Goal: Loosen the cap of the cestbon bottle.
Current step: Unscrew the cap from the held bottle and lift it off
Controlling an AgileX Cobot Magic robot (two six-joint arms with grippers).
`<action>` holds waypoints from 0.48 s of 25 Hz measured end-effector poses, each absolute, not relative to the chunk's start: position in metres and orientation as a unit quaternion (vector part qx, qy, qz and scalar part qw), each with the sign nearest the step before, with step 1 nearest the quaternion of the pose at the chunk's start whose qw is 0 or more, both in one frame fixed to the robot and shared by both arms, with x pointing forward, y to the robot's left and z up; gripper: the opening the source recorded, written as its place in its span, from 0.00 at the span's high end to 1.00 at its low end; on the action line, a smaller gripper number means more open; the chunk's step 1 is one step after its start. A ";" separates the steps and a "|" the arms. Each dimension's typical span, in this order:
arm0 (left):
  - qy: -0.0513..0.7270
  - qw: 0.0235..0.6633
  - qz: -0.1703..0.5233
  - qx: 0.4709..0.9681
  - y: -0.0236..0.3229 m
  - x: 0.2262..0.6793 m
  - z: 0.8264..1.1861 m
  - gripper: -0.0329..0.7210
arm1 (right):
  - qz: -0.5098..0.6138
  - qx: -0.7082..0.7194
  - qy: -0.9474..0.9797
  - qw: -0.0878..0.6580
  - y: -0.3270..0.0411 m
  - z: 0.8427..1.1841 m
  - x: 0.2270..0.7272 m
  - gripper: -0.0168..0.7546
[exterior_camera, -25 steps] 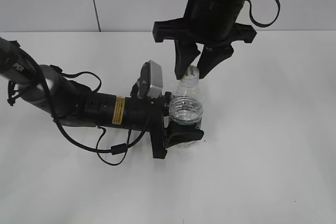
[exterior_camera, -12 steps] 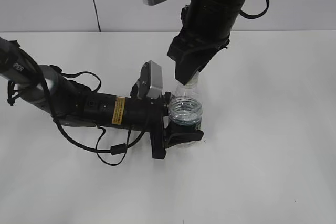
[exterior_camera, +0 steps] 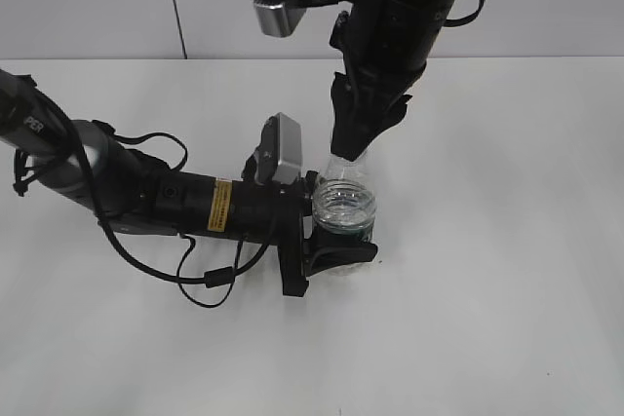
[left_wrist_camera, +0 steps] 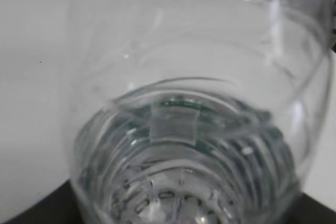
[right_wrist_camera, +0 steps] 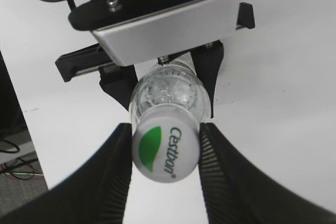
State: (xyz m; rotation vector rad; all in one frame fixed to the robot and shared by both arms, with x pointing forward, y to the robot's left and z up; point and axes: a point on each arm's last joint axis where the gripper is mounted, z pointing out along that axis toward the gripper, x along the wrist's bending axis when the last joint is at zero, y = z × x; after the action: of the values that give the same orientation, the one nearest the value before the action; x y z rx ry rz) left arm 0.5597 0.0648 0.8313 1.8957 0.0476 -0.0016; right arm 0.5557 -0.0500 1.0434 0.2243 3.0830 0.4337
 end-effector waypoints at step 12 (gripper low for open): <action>0.019 0.583 -0.002 0.812 0.065 0.559 0.831 0.42 | 0.132 -0.183 0.973 0.046 -0.050 1.044 0.556 0.60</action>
State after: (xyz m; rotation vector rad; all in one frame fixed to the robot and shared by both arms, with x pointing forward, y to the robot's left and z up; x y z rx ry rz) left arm 0.5593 0.0648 0.8313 1.8955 0.0437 -0.0038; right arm 0.5557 -0.0499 1.0439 -0.5602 2.9710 0.4028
